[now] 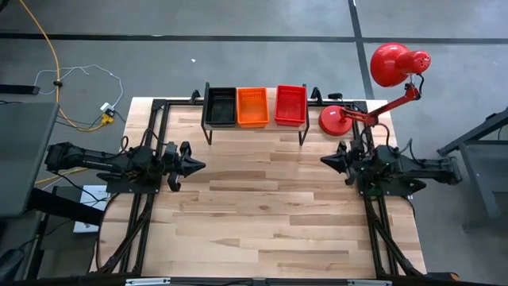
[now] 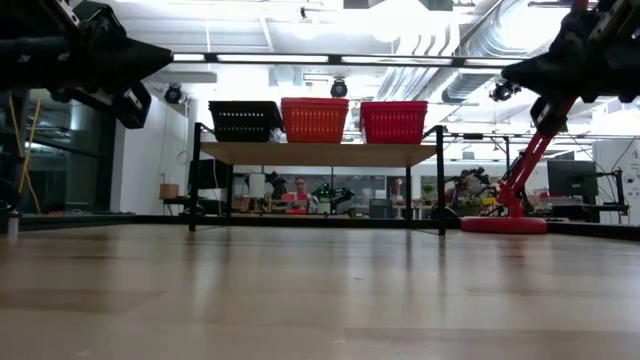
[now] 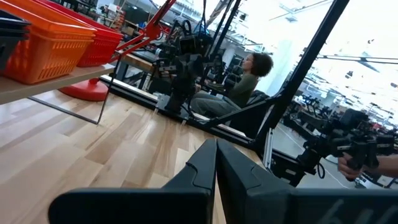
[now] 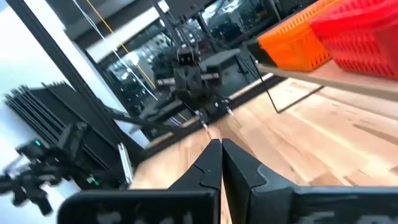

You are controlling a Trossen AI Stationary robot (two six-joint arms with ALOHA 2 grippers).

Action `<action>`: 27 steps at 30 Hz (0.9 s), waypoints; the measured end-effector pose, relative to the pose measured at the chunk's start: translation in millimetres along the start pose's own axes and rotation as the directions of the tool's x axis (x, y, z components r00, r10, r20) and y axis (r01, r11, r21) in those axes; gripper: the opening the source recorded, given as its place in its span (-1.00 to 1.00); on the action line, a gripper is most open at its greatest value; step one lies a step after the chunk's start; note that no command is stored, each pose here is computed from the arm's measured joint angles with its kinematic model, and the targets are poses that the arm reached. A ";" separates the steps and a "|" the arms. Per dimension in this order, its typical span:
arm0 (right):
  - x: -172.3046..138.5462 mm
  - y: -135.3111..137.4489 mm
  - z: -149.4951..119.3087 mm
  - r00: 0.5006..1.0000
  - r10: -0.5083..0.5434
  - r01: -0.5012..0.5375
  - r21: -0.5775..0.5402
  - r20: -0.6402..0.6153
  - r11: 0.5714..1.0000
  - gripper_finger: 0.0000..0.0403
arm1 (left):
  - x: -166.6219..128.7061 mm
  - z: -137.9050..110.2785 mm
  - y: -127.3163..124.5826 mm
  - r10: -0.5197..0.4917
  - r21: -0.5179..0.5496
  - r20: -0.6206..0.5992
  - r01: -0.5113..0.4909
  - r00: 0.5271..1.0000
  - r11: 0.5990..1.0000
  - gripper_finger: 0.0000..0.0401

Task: Stack baskets on shelf by color
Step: Return to Home Position

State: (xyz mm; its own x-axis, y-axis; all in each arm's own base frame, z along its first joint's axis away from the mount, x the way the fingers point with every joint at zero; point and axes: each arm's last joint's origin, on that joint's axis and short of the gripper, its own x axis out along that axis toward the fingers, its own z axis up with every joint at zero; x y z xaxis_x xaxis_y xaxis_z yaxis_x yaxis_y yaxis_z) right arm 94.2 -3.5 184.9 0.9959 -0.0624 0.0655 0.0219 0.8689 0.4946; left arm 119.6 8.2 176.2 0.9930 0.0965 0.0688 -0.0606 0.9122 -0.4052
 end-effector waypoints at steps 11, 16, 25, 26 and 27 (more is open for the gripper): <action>1.5 -2.3 -14.9 0.999 -0.053 0.052 -0.189 -0.004 0.981 -1.00 | 0.0 -0.3 0.2 0.002 0.000 -0.003 -0.002 1.000 1.000 -1.00; 1.7 -1.8 -16.1 0.999 -0.029 0.021 -0.248 -0.028 0.969 -1.00 | 0.0 -0.3 0.1 0.001 0.000 -0.004 -0.001 1.000 1.000 -1.00; 1.7 -1.8 -16.2 0.999 -0.028 0.022 -0.192 -0.029 0.981 -1.00 | 0.0 -0.4 0.2 0.002 0.000 -0.004 -0.002 1.000 1.000 -1.00; 1.7 -1.8 -16.2 0.999 -0.028 0.022 -0.191 -0.030 0.981 -1.00 | -0.6 -0.6 -0.2 -0.001 0.000 -0.006 0.001 1.000 1.000 -1.00; 1.7 -1.8 -16.1 0.999 -0.028 0.022 -0.191 -0.029 0.981 -1.00 | -2.0 -0.5 -0.9 -0.007 -0.001 -0.006 0.007 1.000 1.000 -1.00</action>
State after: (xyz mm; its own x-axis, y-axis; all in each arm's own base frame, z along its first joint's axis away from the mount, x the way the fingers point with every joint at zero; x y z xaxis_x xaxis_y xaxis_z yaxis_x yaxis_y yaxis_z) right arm 97.3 2.8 170.2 0.9971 -0.0721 0.0262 0.0599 0.9450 0.3215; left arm 117.7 7.0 176.0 0.9940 0.0876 0.0660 -0.0535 0.9127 -0.4052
